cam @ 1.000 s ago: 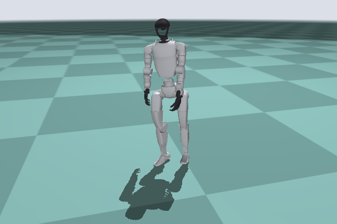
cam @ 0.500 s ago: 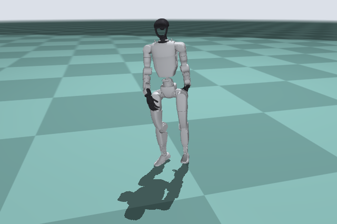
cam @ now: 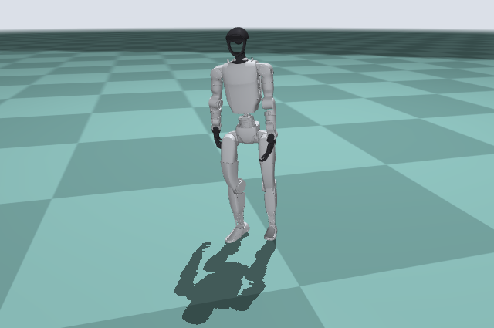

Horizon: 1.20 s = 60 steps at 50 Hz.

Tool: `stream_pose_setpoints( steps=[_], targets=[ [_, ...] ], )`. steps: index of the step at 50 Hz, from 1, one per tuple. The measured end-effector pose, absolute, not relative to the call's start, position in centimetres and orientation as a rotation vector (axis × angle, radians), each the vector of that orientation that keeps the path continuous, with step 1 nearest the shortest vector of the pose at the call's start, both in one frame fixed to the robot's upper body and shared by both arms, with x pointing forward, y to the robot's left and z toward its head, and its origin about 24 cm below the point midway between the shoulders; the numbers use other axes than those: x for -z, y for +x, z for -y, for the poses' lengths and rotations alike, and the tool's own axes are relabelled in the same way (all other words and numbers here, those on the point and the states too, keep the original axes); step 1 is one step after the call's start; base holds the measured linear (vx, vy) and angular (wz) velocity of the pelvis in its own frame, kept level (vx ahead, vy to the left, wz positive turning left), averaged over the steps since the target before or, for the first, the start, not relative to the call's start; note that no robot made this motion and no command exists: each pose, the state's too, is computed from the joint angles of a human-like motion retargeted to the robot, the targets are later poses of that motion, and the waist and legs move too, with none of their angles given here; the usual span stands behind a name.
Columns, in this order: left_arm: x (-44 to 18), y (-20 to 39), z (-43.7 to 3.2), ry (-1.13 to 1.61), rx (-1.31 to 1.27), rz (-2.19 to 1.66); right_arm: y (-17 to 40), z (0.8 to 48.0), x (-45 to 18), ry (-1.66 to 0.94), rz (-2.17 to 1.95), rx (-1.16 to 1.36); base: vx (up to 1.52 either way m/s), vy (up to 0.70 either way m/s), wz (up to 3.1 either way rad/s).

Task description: In place motions

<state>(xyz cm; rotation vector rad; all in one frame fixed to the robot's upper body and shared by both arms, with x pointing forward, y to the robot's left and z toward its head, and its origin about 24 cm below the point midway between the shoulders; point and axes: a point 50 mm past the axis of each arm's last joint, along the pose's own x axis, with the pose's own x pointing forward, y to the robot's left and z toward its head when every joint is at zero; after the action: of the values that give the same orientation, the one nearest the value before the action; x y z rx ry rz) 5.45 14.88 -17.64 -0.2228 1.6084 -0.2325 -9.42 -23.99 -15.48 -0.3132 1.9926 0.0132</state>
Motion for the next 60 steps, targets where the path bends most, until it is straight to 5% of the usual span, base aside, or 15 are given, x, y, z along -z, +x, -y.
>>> stream_pose_setpoints(
  steps=[12,20,34,60],
  targets=[
    [16.8,-5.9,-15.3,-0.284,0.205,-2.039,1.1,21.4,17.7,-0.384,-1.557,-0.285,0.13,-0.16,-0.21],
    [16.9,-6.7,-15.3,-0.367,0.122,-2.006,5.5,22.1,17.2,-0.595,-1.408,-0.422,0.09,-0.25,0.2],
    [17.5,-3.7,-14.6,-0.276,0.238,-1.887,4.5,24.3,16.8,-0.368,-1.56,-0.136,-0.04,-0.08,-0.35],
    [16.6,-8.5,-14.7,-0.415,0.125,-2.024,2.4,22.1,17.5,-0.444,-1.579,-0.329,0.04,0.01,0.05]
  ],
)
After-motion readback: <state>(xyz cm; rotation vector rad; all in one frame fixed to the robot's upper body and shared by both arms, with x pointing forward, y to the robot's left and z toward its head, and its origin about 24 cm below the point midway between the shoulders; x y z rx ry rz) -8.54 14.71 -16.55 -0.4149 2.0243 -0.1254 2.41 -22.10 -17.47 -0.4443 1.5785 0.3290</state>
